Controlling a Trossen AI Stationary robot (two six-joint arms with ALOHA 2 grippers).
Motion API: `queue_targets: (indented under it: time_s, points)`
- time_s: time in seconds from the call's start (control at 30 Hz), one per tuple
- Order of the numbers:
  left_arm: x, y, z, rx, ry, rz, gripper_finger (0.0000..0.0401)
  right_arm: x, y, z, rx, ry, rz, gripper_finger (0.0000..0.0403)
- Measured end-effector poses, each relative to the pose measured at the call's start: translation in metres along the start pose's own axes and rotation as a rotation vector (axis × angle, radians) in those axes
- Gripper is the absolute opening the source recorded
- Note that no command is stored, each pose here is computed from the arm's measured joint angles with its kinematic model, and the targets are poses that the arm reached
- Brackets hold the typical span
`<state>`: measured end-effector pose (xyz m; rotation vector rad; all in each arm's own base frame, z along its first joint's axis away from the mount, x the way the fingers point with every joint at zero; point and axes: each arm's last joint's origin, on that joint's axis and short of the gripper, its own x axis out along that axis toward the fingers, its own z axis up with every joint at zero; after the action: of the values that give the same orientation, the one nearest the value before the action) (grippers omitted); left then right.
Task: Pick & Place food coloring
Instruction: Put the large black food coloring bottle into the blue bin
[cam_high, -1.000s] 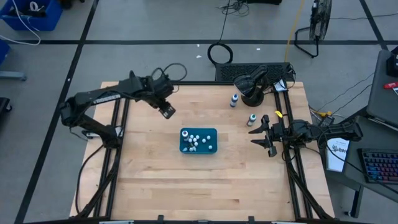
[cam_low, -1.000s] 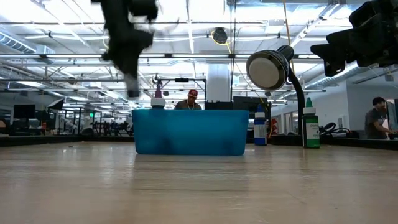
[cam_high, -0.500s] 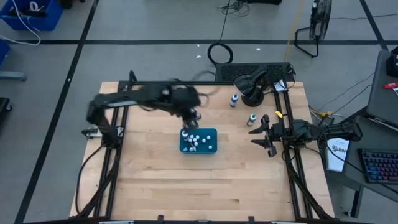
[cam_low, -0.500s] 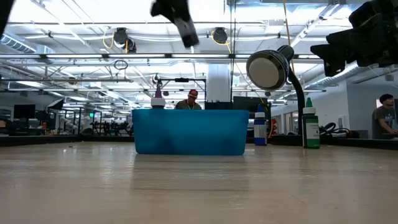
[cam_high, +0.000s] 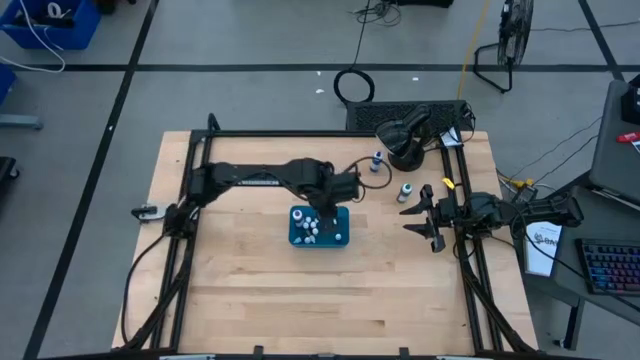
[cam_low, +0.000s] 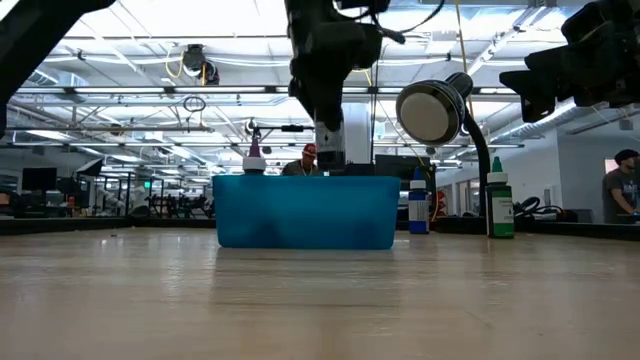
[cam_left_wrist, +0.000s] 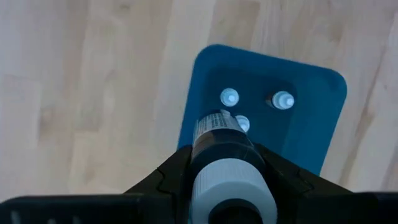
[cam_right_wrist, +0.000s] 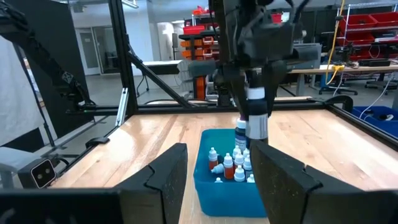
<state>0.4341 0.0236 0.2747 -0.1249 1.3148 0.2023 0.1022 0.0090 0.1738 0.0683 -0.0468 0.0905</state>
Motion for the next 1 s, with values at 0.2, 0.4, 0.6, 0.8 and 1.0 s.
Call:
queue_targets:
  time_s: [0.2,0.4,0.6,0.8,1.0]
  points:
    - [0.014,-0.002,0.004,-0.002,0.009,-0.033,0.0141,0.0,0.0,0.0,0.0,0.0,0.0,0.0167]
    - [0.026,-0.003,0.004,-0.01,0.047,-0.031,0.0141,0.0,0.0,0.0,0.0,-0.003,0.0,0.0167]
    - [0.031,0.0,0.005,-0.025,0.062,-0.021,0.0141,0.0,0.0,0.0,0.0,0.0,0.0,0.0167]
    - [0.035,0.008,0.005,-0.041,0.067,0.005,0.0141,0.0,0.0,0.0,0.0,0.0,0.0,0.0167]
    - [0.054,0.01,-0.004,-0.053,0.123,0.006,0.0141,0.0,0.0,0.0,0.0,0.0,0.0,0.0167]
